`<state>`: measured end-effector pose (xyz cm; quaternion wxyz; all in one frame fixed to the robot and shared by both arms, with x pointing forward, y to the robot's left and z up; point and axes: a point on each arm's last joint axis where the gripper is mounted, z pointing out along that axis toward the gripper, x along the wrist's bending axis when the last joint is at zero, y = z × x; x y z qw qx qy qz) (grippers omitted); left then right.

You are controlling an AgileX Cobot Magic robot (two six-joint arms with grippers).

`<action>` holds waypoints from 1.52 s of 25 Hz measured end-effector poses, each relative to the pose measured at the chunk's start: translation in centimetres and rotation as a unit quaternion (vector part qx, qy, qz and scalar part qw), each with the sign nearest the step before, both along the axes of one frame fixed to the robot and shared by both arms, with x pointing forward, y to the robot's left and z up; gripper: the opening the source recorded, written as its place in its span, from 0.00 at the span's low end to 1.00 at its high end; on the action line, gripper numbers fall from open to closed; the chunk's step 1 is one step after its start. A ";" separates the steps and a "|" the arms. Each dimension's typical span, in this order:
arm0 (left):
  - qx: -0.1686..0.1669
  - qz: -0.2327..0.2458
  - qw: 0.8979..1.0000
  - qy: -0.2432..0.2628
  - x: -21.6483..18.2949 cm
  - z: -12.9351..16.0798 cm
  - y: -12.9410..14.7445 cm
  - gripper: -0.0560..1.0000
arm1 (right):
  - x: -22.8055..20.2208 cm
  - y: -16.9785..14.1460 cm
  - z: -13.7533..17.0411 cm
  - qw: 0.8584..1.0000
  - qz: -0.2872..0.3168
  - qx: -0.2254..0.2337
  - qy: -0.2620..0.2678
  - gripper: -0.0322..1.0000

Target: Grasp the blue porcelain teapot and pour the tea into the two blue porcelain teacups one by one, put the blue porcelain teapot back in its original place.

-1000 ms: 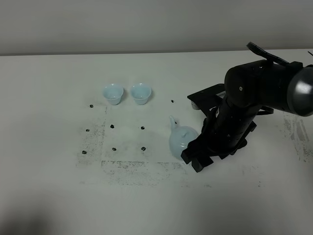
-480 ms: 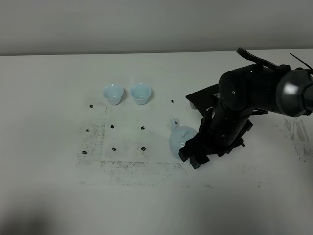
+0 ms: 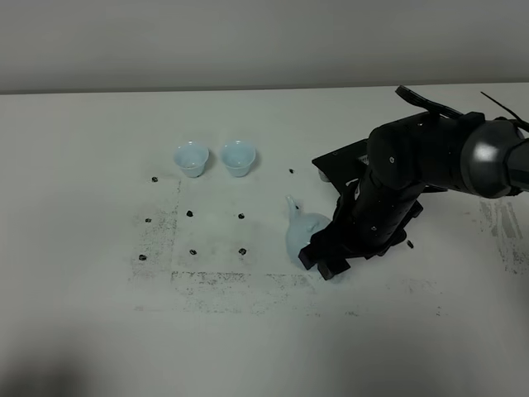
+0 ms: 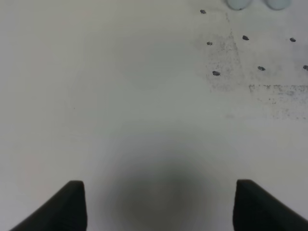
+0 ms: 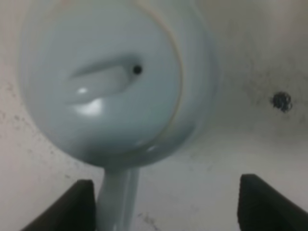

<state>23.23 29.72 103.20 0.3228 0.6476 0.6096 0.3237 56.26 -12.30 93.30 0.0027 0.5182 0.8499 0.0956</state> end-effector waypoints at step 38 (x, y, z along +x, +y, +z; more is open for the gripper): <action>0.000 0.000 1.000 0.000 0.0 0.0 0.0 0.63 | 0.3 0.1 -0.6 1.000 0.000 0.000 -0.008 0.60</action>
